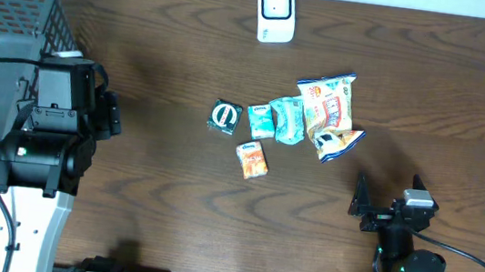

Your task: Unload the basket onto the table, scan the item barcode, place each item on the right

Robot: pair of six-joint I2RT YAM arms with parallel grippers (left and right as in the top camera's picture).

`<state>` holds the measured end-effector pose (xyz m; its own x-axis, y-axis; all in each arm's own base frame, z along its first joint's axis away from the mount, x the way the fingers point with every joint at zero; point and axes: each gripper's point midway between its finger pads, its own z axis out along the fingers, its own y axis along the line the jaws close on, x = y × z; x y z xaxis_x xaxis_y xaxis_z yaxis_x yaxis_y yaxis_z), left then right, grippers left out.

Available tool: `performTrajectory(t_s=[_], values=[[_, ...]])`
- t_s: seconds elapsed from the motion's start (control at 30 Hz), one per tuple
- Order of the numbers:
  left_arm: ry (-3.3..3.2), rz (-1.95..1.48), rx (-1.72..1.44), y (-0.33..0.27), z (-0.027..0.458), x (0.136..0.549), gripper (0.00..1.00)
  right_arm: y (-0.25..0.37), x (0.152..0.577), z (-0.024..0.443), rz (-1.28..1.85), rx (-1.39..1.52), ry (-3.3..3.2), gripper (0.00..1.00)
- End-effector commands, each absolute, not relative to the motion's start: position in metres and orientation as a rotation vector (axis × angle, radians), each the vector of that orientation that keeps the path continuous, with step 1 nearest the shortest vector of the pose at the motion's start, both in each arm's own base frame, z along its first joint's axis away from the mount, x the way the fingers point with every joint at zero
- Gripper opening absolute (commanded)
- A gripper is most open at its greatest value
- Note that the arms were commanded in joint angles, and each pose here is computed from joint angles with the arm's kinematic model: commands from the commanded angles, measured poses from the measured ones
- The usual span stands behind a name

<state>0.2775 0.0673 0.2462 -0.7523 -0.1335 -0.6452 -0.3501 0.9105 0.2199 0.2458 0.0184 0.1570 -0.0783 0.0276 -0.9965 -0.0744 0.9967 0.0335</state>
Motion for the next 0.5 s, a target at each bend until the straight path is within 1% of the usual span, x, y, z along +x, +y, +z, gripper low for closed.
performTrajectory(t_s=[0.0,0.47], values=[[2.389,0.508,-0.392,0.080,0.255,0.275,0.94,0.017,0.246,0.156,0.070,-0.040,1.647,0.99],[2.385,0.525,-0.445,0.091,0.254,0.271,0.94,0.017,0.246,0.156,0.070,-0.040,1.647,0.99]])
